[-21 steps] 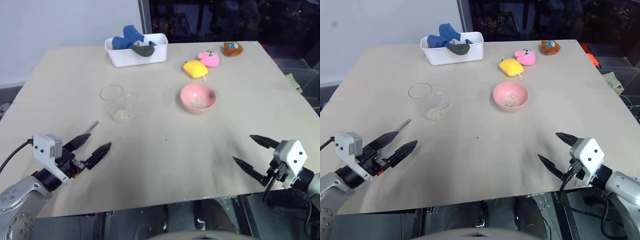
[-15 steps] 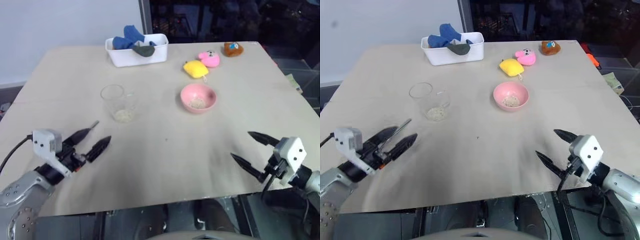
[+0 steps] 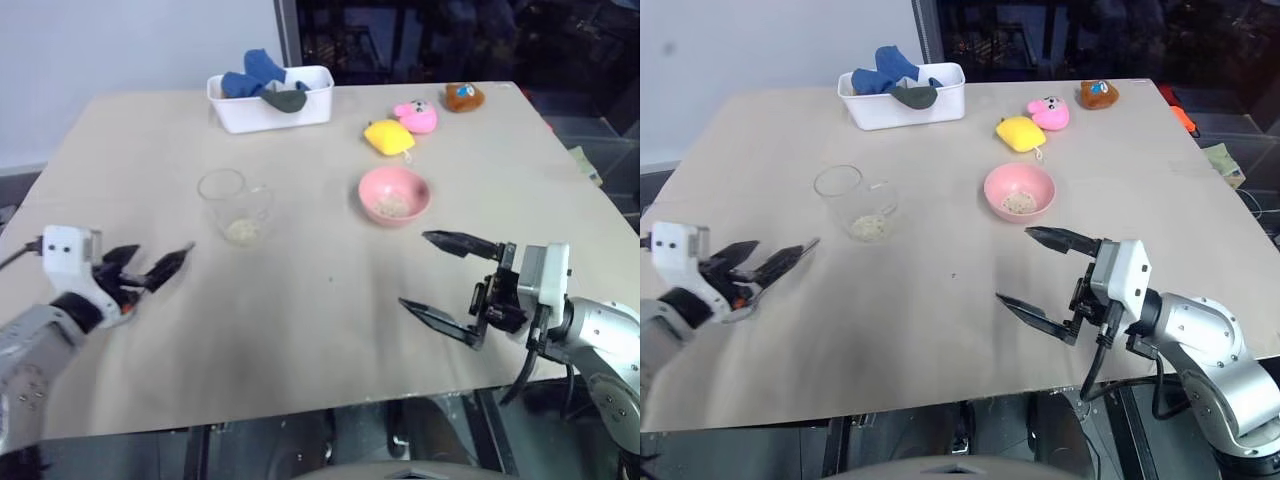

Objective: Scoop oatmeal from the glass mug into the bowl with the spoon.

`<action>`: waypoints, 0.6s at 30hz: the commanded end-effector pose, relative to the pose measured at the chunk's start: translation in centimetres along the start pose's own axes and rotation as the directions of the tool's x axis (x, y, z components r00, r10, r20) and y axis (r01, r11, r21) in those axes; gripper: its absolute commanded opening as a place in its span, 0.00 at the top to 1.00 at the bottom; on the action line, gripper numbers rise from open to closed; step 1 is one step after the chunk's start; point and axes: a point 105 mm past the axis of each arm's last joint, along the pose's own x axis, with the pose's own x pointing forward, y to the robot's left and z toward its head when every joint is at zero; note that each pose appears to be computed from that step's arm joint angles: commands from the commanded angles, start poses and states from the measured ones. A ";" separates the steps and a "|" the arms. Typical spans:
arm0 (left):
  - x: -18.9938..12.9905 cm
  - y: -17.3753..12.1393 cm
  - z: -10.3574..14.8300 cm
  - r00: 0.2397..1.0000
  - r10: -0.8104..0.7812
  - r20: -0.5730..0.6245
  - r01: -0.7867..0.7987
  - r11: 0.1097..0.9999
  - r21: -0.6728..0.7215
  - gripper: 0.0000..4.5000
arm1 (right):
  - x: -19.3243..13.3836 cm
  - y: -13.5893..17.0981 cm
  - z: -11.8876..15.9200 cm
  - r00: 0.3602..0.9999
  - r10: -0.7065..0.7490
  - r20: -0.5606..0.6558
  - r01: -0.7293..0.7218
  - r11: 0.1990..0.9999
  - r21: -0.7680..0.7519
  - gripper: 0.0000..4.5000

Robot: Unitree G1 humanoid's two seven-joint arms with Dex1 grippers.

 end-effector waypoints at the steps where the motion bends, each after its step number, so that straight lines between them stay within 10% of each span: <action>1: -0.1 1.6 0.5 0.995 -0.073 -0.075 0.077 0.995 0.056 0.00 | 0.5 1.2 1.6 0.996 0.078 0.048 -0.076 0.997 -0.028 0.00; 11: 3.2 3.9 -1.8 0.935 -0.091 -0.344 0.129 0.988 0.089 0.00 | 0.9 2.0 3.0 0.987 0.148 0.060 -0.143 0.987 -0.079 0.00; 18: 3.9 3.7 -4.9 0.879 -0.099 -0.466 0.137 0.990 0.047 0.57 | 0.8 1.6 2.2 0.995 0.100 0.028 -0.097 0.991 -0.087 0.00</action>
